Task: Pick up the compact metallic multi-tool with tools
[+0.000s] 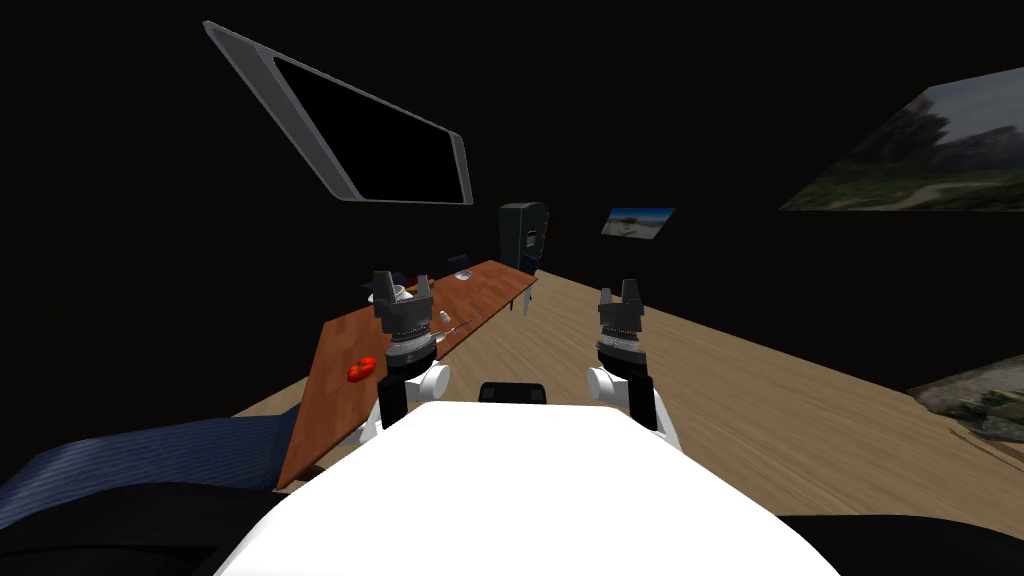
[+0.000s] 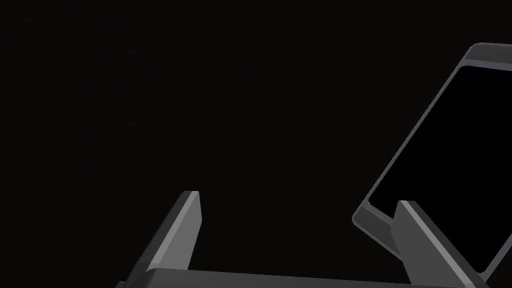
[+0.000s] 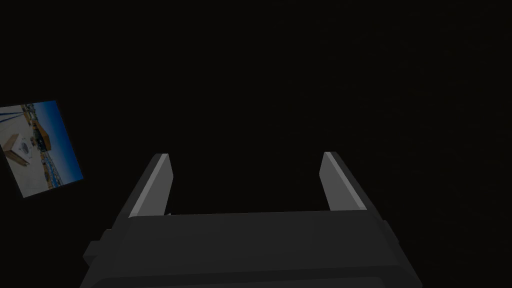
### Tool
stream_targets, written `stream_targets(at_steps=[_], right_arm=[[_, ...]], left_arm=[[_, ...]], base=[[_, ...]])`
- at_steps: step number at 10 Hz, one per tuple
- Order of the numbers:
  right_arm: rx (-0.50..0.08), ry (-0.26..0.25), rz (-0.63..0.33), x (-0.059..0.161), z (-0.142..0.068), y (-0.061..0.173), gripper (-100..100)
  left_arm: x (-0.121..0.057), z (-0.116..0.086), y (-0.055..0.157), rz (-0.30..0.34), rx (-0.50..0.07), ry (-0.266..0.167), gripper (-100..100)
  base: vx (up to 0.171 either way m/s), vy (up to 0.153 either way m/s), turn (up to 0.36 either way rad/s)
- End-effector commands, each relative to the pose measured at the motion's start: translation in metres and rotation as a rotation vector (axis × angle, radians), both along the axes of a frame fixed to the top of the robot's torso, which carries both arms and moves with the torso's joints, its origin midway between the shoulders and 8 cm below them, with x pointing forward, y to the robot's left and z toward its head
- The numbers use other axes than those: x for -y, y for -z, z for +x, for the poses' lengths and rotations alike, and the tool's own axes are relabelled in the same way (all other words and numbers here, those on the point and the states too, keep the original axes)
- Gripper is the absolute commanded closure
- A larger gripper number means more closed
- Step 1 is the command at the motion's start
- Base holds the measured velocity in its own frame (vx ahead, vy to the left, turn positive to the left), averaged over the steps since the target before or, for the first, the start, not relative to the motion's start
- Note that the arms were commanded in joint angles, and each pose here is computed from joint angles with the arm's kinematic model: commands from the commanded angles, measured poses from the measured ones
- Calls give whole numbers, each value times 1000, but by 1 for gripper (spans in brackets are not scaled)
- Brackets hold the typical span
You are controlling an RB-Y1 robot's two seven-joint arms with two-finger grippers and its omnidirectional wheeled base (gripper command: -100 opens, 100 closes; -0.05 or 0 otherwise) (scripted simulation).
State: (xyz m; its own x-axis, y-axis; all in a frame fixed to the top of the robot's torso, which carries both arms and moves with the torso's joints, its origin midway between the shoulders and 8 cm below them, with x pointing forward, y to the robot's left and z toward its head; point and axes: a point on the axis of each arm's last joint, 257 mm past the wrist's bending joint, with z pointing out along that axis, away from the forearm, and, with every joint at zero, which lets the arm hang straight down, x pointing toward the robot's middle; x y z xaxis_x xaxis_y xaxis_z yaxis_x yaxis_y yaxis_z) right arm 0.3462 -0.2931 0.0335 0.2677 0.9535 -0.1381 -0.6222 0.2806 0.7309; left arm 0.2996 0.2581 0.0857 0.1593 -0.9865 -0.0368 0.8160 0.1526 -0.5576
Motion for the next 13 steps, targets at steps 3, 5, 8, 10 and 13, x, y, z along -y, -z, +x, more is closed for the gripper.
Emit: stream_targets(at_steps=[3,5,8,10,13], right_arm=[[0,0,0,0,0,0,0],[0,0,0,0,0,0,0],[0,0,0,0,0,0,0],[0,0,0,0,0,0,0],[0,0,0,0,0,0,0]], left_arm=[[2,25,19,67,-98,0,-100],[2,44,36,113,-177,-7,-100],[-1,65,57,166,-264,-18,-100],[-3,78,71,195,-323,-26,-100],[-10,99,97,257,-423,-44,-100]], base=[[-15,54,-16],[-25,79,-25],[-6,66,-16],[-4,54,-17],[-4,55,-21]])
